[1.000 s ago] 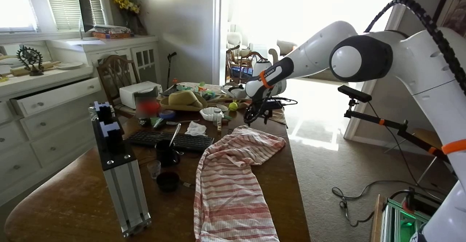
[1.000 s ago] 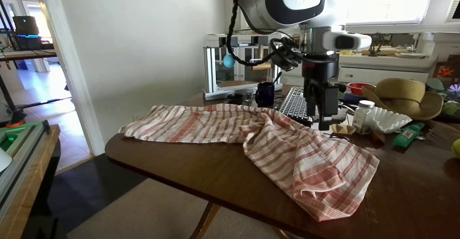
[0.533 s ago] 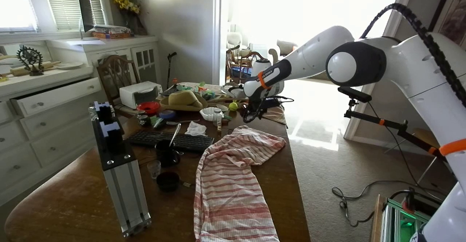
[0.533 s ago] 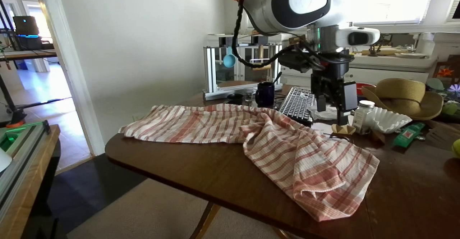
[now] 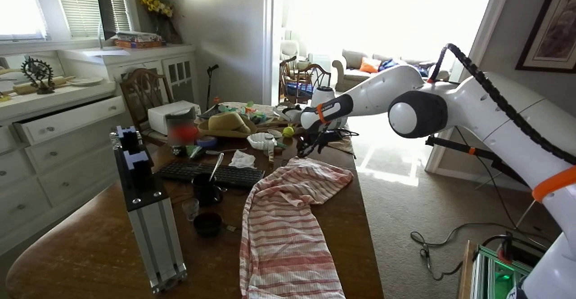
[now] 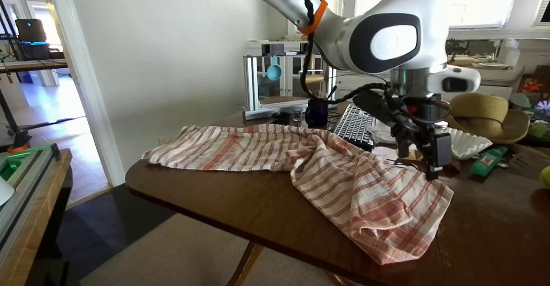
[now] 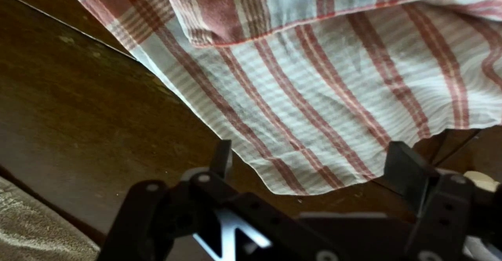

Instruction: Move the tablecloth forwards

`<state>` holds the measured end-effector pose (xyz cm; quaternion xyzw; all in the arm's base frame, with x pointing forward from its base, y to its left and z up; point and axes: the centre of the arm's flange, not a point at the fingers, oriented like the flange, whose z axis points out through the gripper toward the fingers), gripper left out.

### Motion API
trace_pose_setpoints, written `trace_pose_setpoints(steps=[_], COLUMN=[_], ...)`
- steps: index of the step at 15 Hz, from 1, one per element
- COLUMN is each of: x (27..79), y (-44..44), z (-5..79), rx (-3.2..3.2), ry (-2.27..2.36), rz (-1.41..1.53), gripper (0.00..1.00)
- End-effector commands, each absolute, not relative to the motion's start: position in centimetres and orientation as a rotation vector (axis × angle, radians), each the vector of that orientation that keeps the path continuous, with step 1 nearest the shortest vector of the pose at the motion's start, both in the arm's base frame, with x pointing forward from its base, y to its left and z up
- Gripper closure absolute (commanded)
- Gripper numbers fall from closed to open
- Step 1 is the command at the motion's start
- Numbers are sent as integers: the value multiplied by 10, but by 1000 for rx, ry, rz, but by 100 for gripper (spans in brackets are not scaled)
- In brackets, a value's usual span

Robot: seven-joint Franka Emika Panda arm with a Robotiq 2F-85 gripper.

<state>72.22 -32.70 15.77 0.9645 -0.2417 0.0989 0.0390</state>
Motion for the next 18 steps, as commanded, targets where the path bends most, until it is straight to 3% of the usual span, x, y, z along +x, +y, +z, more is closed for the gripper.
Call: trace_pose_setpoints(steps=[1, 8, 13, 18], x=[779, 800, 810, 809], y=[-366, -372, -358, -354], z=[131, 114, 100, 90], rx=[2975, 2929, 2914, 2892], ry=[-861, -897, -892, -899], rz=[342, 434, 436, 400], gripper=[0, 0, 7, 57])
